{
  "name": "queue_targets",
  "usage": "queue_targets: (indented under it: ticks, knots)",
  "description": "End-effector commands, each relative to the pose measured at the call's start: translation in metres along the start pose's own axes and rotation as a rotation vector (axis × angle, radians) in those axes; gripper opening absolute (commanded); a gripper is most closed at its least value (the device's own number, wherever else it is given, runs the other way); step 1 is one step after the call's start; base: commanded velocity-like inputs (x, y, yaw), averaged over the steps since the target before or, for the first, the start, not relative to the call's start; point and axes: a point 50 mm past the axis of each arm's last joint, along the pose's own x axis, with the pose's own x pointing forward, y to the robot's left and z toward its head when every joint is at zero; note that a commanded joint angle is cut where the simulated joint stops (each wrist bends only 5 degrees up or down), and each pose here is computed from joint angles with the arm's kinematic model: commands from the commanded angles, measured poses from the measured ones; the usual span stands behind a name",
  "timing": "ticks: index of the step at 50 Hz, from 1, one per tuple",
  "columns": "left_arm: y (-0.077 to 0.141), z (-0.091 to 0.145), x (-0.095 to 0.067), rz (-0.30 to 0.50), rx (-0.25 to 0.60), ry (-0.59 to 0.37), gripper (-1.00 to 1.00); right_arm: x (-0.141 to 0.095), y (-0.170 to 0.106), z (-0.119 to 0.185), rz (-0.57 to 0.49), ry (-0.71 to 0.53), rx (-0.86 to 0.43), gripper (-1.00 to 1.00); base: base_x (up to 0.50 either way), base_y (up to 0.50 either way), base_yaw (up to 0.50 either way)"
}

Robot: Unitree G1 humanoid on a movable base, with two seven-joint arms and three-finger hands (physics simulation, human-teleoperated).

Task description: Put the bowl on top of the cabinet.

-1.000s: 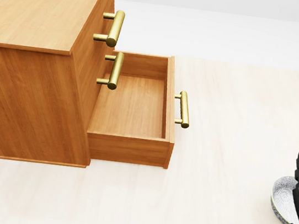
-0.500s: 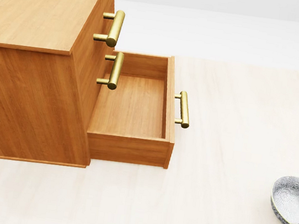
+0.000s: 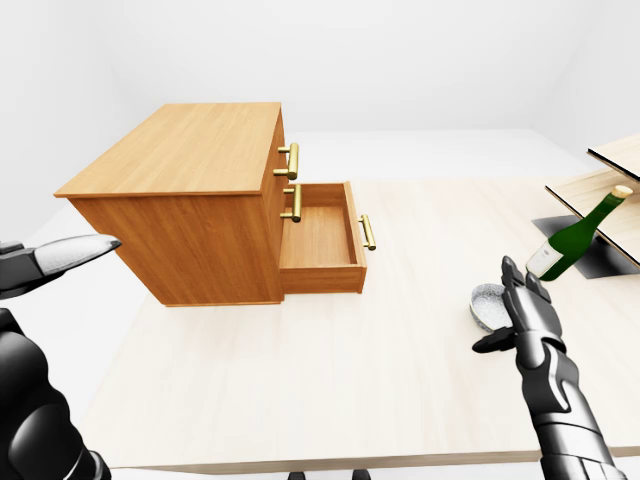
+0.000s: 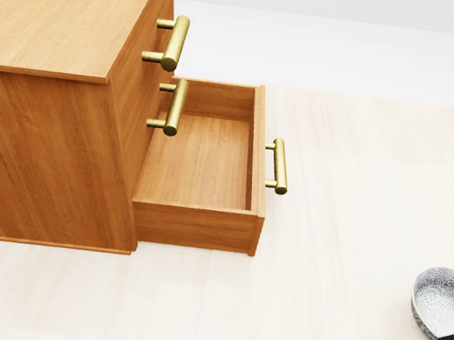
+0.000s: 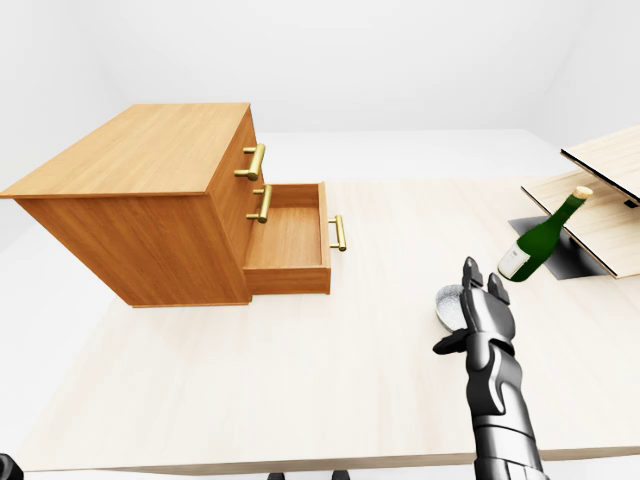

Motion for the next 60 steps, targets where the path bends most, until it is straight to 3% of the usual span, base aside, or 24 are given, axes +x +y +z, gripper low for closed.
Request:
queue_targets:
  ticks: [1, 41, 42, 43, 44, 45, 46, 60]
  knots:
    - [-0.001, -0.001, -0.001, -0.005, 0.002, 0.002, 0.89, 0.006, 0.005, -0.003, 0.002, 0.021, -0.011, 1.0, 0.0, 0.0, 0.0]
    - [-0.003, -0.002, -0.001, -0.011, 0.006, 0.004, 0.9, 0.01, 0.015, -0.014, 0.014, 0.057, -0.015, 1.0, 0.0, 0.0, 0.0]
    - [-0.003, -0.002, -0.002, -0.011, 0.006, 0.006, 0.89, 0.01, 0.015, -0.014, 0.015, 0.059, -0.012, 0.64, 0.0, 0.0, 0.0]
    - [-0.003, -0.002, -0.002, -0.011, 0.007, 0.007, 0.89, 0.01, 0.016, -0.015, 0.017, 0.059, -0.01, 0.09, 0.0, 0.0, 0.0]
    - [-0.003, -0.003, -0.002, -0.011, 0.007, 0.008, 0.89, 0.011, 0.017, -0.015, 0.016, 0.061, -0.009, -0.6, 0.0, 0.0, 0.0]
    - [-0.003, -0.002, -0.001, -0.011, 0.007, 0.007, 0.9, 0.011, 0.017, -0.015, 0.018, 0.06, -0.008, -0.88, 0.0, 0.0, 0.0]
    - [-0.003, -0.002, -0.001, -0.011, 0.006, 0.004, 0.89, 0.011, 0.016, -0.015, 0.018, 0.061, -0.006, -1.0, 0.0, 0.0, 0.0]
    - [-0.003, -0.002, -0.002, -0.012, 0.007, 0.003, 0.89, 0.009, 0.011, -0.013, 0.007, 0.057, -0.004, -1.0, 0.0, 0.0, 0.0]
